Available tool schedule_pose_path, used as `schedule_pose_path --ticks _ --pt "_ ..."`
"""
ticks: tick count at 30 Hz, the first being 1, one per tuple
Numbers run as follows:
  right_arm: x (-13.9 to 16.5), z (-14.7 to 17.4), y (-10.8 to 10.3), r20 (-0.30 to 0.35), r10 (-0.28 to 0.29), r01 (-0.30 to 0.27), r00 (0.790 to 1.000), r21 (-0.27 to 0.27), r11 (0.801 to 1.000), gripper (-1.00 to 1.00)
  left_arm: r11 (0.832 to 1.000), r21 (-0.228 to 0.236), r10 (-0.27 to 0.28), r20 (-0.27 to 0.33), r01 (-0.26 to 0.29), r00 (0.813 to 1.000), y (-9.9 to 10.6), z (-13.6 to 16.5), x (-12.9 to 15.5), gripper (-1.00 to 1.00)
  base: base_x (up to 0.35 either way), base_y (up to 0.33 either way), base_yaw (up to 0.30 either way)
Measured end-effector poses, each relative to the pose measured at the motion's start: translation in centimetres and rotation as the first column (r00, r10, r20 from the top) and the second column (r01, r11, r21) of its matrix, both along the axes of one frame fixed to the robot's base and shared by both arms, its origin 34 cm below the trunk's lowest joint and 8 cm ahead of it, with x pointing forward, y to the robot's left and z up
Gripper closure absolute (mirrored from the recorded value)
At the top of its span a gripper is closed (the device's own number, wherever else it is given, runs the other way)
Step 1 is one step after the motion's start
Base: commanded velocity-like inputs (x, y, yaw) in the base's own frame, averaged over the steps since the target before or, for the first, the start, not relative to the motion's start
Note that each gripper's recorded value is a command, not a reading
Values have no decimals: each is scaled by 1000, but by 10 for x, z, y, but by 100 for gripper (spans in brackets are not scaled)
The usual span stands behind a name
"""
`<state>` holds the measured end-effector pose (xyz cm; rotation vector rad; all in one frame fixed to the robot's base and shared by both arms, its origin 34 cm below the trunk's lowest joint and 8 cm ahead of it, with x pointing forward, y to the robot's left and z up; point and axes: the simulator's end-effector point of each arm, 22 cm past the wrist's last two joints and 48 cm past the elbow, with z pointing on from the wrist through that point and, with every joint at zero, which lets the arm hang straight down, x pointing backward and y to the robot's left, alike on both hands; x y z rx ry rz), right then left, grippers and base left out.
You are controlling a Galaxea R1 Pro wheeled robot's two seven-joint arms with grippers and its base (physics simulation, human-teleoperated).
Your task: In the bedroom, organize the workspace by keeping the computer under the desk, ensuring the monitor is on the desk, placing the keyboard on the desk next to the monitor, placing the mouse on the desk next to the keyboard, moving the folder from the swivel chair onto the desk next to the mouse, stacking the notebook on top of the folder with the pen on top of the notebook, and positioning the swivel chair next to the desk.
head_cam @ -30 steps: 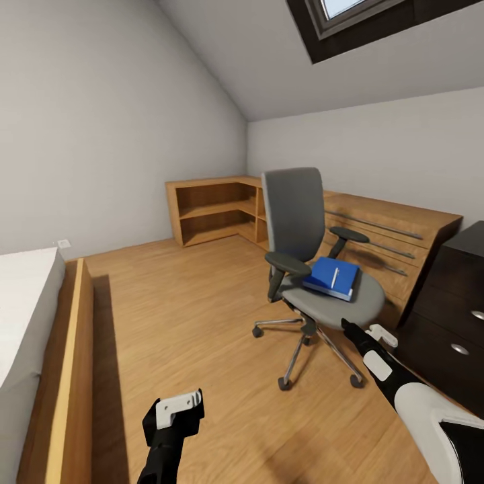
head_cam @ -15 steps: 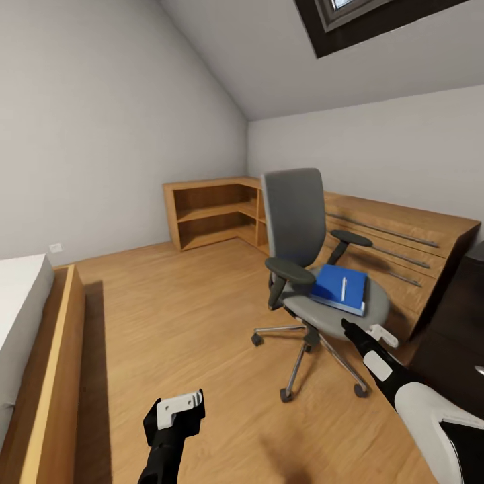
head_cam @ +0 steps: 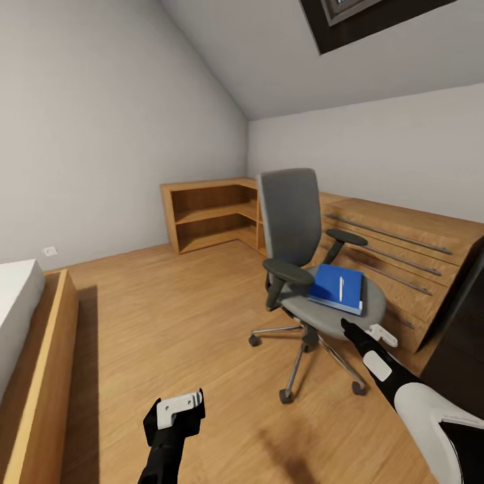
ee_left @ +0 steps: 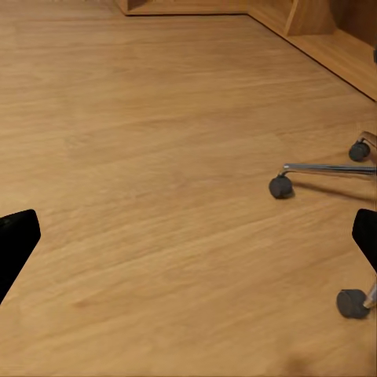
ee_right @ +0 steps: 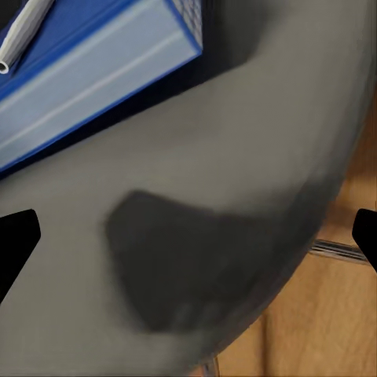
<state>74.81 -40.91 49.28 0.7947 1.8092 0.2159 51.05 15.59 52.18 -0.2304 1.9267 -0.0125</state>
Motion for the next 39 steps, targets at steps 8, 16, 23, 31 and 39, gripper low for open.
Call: schedule_pose_path --ticks 8,16,23,31,39 --pt "0 0 0 -1 0 0 1000 -1 1000 -100 1000 1 1 -1 -1 1000 0 0 0 -100 -74 -258 0" --pt "0 0 0 0 -1 1 1000 0 1000 -100 1000 3 7 -2 -7 1000 3 -1 0 -100 -8 -190 0" --pt "0 0 0 -1 0 0 1000 0 1000 -100 1000 4 7 -3 -7 1000 4 -1 0 -100 -1 -216 10" --pt "1 -1 4 -1 4 -4 1000 3 1000 -100 1000 3 5 -3 -5 1000 2 -1 0 -100 0 -21 215" --pt "1 -1 4 -2 5 -5 1000 2 1000 -100 1000 1 2 -4 -2 1000 1 -1 0 -100 0 -1 35"
